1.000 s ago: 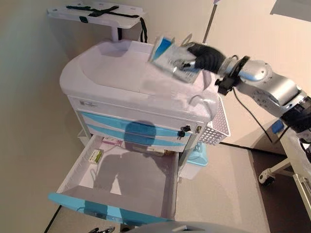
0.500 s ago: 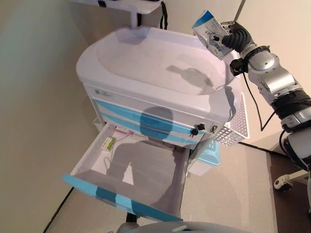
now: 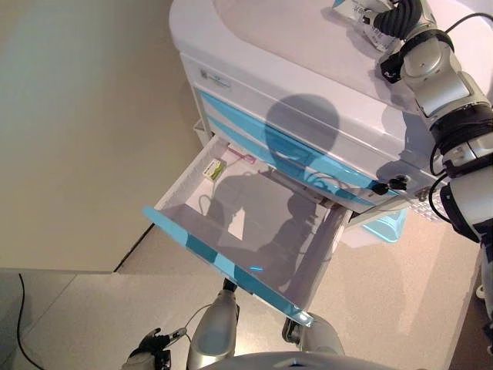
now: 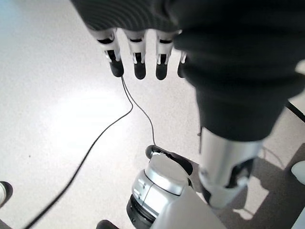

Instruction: Open the drawer and pick up the medicine

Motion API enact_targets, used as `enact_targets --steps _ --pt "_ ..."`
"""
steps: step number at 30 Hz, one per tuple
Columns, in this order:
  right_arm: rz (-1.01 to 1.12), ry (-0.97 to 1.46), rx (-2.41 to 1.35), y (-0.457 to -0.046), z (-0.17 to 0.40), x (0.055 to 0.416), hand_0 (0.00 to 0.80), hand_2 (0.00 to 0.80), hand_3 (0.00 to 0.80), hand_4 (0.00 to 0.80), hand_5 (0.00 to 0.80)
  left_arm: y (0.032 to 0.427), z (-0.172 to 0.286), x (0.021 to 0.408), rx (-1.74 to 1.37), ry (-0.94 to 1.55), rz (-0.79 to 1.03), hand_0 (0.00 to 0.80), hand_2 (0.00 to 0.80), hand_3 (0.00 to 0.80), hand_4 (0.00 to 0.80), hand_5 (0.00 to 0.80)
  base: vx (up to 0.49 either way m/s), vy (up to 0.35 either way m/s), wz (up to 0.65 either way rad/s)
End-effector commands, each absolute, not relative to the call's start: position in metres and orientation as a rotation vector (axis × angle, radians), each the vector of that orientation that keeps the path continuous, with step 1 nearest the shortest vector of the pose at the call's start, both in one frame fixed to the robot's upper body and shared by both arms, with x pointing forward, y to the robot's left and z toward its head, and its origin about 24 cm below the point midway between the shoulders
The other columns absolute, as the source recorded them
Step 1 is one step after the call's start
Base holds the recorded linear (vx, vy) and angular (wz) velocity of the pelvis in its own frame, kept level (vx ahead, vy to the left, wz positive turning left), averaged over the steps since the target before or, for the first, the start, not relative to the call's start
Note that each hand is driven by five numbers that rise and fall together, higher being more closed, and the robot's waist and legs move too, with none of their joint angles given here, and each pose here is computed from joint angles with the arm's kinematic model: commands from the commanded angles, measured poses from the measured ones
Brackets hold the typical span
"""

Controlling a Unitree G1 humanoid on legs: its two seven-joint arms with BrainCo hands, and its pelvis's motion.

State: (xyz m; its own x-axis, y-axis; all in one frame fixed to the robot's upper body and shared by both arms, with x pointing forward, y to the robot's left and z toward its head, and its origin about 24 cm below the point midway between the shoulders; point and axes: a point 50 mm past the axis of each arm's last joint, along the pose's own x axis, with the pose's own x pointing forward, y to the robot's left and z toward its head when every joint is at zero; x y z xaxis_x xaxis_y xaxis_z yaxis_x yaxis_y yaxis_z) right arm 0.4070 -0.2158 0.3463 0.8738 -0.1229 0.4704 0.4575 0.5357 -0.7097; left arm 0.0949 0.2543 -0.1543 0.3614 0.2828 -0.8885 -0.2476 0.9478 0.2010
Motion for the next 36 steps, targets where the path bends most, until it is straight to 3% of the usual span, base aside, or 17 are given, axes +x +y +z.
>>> enact_targets --steps 1,5,6,7,16,24,36 --pt "-0.323 -0.415 -1.032 -0.199 0.346 0.410 0.800 0.800 0.800 0.800 0.800 0.264 -0.147 0.110 0.044 1.089 0.379 0.000 0.000 0.000 0.000 0.000 -0.019 -0.001 0.03" --pt "-0.321 -0.412 -1.163 -0.192 0.341 0.412 0.800 0.800 0.800 0.800 0.800 0.262 -0.145 0.120 0.048 1.059 0.367 0.000 0.000 0.000 0.000 0.000 0.000 0.001 0.01" --pt "-0.307 -0.406 -1.202 -0.188 0.340 0.414 0.207 0.207 0.207 0.207 0.207 0.263 -0.143 0.123 0.046 1.047 0.375 0.000 0.000 0.000 0.000 0.000 -0.001 0.002 0.05" --pt "-0.307 -0.407 -1.202 -0.187 0.340 0.414 0.000 0.000 0.000 0.000 0.000 0.263 -0.143 0.123 0.045 1.047 0.375 0.000 0.000 0.000 0.000 0.000 -0.001 0.010 0.03" --pt "-0.255 -0.494 -1.231 -0.157 0.347 0.412 0.000 0.000 0.000 0.000 0.000 0.266 -0.141 0.126 0.038 1.028 0.400 0.000 0.000 0.000 0.000 0.000 0.000 0.000 0.00" --pt "-0.222 -0.693 -0.904 -0.144 0.371 0.393 0.000 0.000 0.000 0.000 0.000 0.271 -0.142 0.120 0.034 1.040 0.425 0.000 0.000 0.000 0.000 0.000 -0.002 -0.002 -0.04" --pt "-0.352 -0.949 -0.456 -0.187 0.378 0.350 0.000 0.000 0.000 0.000 0.000 0.276 -0.145 0.104 0.072 1.095 0.434 0.000 0.000 0.000 0.000 0.000 0.030 0.004 -0.18"
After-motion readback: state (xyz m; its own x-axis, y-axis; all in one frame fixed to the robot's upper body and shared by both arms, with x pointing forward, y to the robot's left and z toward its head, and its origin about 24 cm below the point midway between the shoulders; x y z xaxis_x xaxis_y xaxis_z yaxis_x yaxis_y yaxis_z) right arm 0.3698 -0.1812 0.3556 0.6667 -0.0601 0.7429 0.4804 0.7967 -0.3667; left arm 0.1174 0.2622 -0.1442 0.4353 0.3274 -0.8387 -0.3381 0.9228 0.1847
